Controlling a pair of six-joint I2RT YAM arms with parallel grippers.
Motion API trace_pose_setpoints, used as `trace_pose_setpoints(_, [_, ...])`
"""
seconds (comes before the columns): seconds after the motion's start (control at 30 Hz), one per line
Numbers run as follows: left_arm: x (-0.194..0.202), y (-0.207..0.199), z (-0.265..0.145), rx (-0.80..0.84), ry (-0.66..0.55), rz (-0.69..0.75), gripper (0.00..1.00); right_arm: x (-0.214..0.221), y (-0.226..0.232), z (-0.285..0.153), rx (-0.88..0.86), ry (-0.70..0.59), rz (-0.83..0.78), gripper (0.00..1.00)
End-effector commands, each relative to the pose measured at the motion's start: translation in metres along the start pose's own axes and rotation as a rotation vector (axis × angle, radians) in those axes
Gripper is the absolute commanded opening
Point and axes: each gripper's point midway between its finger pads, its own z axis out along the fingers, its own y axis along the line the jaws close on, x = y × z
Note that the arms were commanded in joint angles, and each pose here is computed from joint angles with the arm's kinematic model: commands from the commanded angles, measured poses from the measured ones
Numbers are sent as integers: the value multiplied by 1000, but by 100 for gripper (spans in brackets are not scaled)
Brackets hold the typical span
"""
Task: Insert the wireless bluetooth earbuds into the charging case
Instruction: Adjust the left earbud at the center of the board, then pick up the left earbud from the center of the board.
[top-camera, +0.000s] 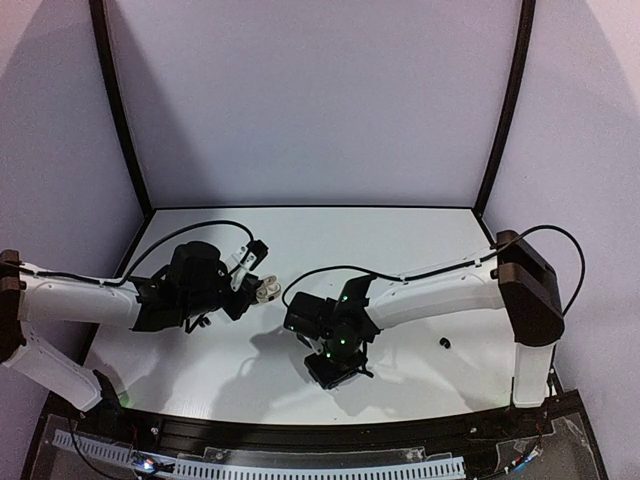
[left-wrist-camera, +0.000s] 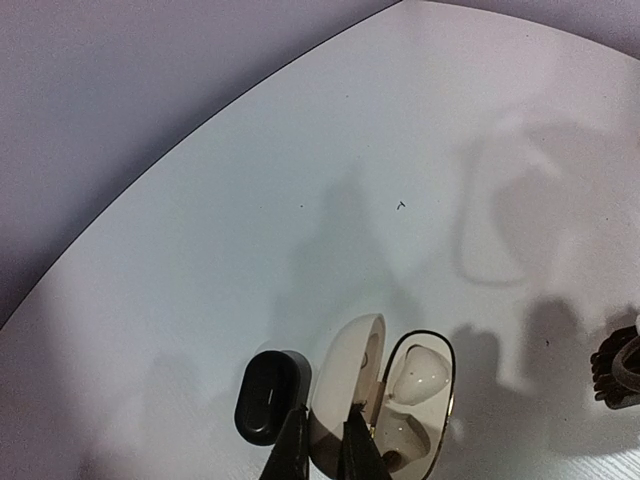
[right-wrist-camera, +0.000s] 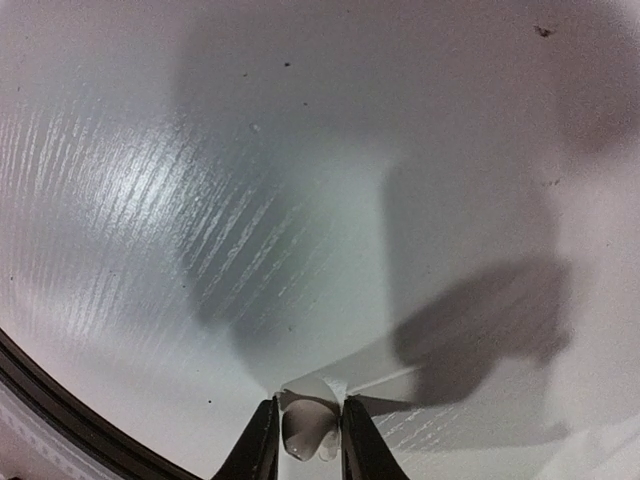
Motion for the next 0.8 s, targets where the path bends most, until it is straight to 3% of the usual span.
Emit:
trace_pose_setpoints(0.0, [-14,5,-4,-3,-32,-10,1,-6,7,-1,5,-14,-29,19])
trace_pose_setpoints(0.3, [-15,5,-4,-4,-33,-9,1,-7,7,0,7,-14,-37,14])
trace_pose_setpoints(0.47, [-14,5,-4,-2,-32,-10,1,-8,8,-1,2,-17,-42,1])
trace_pose_setpoints(0.67, [-12,3,-5,11,-29,-7,1,-29,14,-23,-20,-107,-89,0])
trace_pose_setpoints(0.77, [-19,0,-5,30,-40,-8,1,-51,14,-55,-57,-208,-86,0])
